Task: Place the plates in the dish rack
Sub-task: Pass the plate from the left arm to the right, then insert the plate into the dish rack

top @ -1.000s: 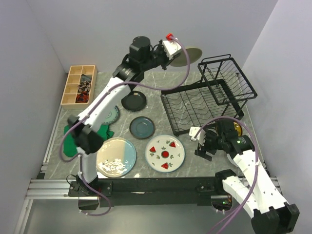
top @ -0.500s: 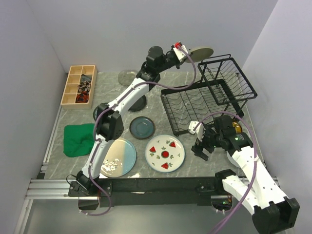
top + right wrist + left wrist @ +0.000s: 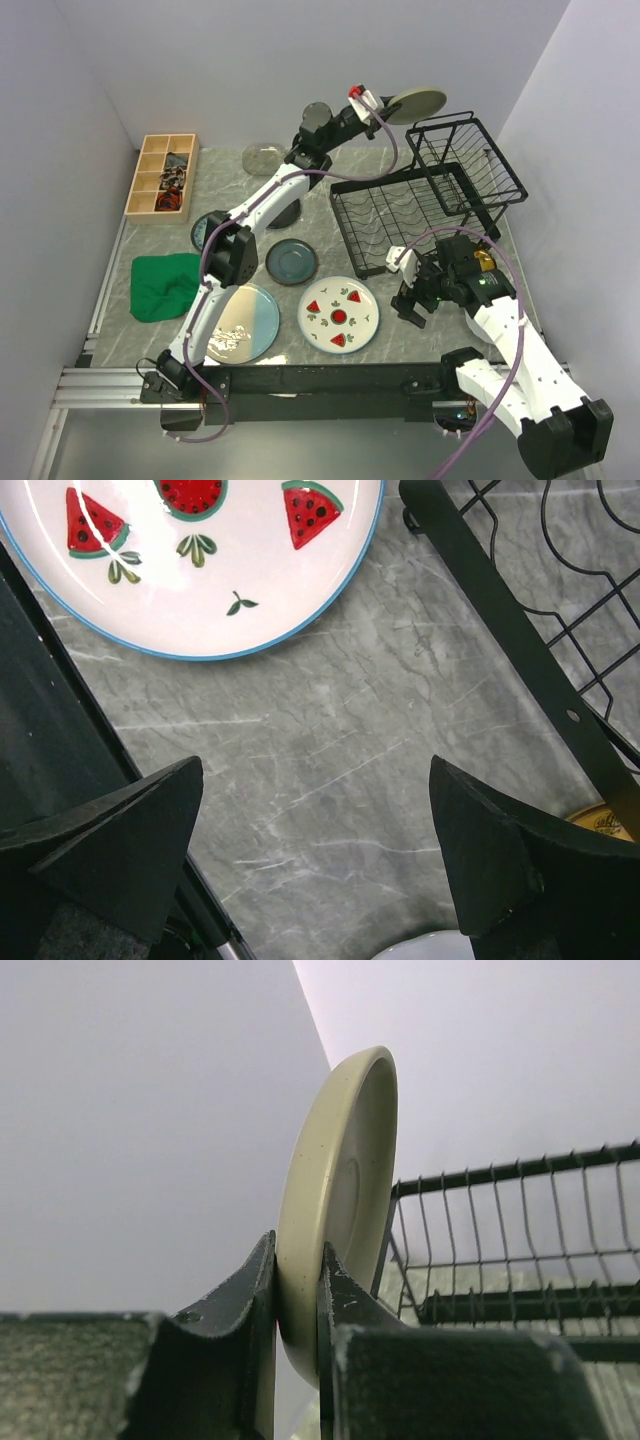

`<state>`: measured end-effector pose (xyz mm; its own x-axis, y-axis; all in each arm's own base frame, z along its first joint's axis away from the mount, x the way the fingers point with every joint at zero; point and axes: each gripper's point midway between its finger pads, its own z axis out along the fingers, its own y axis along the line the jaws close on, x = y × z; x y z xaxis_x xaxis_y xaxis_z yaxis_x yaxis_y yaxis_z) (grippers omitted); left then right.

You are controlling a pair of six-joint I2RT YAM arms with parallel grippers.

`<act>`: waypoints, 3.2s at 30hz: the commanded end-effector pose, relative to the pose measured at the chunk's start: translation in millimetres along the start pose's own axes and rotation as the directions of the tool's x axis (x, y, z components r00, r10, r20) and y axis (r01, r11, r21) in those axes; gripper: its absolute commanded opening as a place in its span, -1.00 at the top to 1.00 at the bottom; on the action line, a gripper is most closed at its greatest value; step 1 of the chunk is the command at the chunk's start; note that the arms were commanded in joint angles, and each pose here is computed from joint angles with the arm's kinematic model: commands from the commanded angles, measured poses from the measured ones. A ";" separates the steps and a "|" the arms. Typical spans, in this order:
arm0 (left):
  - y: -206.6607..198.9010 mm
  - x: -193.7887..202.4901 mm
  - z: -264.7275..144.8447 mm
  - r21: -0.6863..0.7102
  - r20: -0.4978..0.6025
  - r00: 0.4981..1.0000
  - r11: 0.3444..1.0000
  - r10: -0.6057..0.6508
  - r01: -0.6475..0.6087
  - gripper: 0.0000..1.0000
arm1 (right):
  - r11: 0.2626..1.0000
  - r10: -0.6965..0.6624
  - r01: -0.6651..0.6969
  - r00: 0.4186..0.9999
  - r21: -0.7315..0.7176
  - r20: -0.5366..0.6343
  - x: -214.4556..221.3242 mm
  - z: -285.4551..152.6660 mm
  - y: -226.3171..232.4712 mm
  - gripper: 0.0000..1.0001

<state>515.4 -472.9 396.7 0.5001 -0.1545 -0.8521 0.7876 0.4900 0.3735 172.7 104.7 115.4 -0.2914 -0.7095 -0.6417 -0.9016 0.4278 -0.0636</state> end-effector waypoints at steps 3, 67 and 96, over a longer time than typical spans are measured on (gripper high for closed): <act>12.3 -115.7 -1.4 -0.015 0.225 0.973 0.999 -0.039 0.044 0.98 | 0.994 -0.089 0.077 0.984 0.080 0.152 -43.1 -30.3 -6.8 -1.00; -111.9 -184.2 -114.0 0.254 -0.054 0.991 0.958 -0.120 0.129 0.49 | 0.886 -0.421 0.364 0.890 0.286 0.173 -246.6 -168.4 -126.7 1.00; -120.5 -114.6 -313.6 -0.219 -0.392 0.903 0.971 -0.177 0.096 -0.99 | 0.281 -0.428 0.763 0.643 0.583 -0.635 -251.2 -267.6 -332.9 1.00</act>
<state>251.8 -242.7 335.4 0.1705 0.1111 -0.9791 0.7278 0.6556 0.2011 453.8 8.2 441.3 0.0289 -0.9975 -0.0644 -0.4530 0.0444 -0.8904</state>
